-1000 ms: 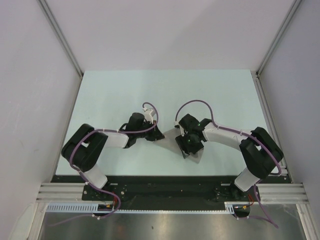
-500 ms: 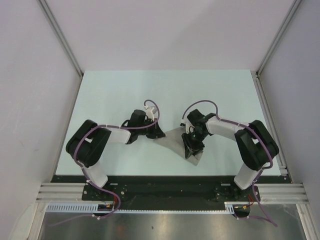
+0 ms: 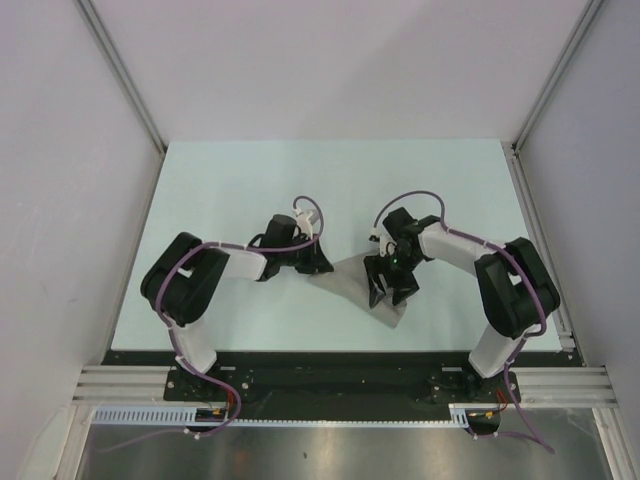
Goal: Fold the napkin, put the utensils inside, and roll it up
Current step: Roll the napkin with the utensil
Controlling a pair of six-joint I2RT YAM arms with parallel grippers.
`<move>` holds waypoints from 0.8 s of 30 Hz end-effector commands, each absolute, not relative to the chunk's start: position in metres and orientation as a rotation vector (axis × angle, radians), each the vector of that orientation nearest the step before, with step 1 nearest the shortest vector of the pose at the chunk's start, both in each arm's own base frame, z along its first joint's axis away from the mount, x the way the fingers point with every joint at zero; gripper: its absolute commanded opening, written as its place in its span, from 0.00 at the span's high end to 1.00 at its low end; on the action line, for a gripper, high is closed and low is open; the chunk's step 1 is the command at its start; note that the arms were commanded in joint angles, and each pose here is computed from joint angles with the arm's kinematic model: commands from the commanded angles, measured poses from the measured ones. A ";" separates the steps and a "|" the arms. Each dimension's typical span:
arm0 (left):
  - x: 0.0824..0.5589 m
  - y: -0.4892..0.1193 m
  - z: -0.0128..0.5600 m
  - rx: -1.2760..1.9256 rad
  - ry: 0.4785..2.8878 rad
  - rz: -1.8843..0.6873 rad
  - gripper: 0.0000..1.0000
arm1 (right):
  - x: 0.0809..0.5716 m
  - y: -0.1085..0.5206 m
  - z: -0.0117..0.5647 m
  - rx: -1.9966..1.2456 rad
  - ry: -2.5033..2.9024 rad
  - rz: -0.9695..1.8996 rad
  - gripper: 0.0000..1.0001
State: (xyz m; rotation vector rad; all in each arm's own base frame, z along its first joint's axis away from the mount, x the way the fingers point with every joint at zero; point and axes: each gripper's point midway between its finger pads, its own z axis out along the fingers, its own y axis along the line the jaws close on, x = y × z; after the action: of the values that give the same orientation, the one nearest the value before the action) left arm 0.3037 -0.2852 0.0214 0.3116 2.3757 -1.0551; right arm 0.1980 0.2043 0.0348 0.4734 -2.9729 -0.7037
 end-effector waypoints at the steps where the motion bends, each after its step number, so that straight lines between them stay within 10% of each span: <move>1: 0.313 -0.275 0.006 0.325 2.405 -0.964 1.00 | 0.238 0.192 0.079 0.572 -3.226 -0.520 0.25; 15: 0.316 -0.278 0.006 0.332 2.413 -0.971 1.00 | 0.267 0.284 0.098 1.333 -3.400 -0.402 0.24; 24: 0.321 -0.281 0.010 0.333 2.403 -0.976 1.00 | 0.261 0.292 0.063 1.364 -3.322 -0.302 0.53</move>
State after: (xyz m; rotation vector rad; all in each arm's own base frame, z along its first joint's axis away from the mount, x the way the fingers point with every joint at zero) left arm 0.3062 -0.2883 0.0210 0.3227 2.4006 -1.0770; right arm 0.2444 0.2828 0.0584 1.3419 -3.2655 -0.3385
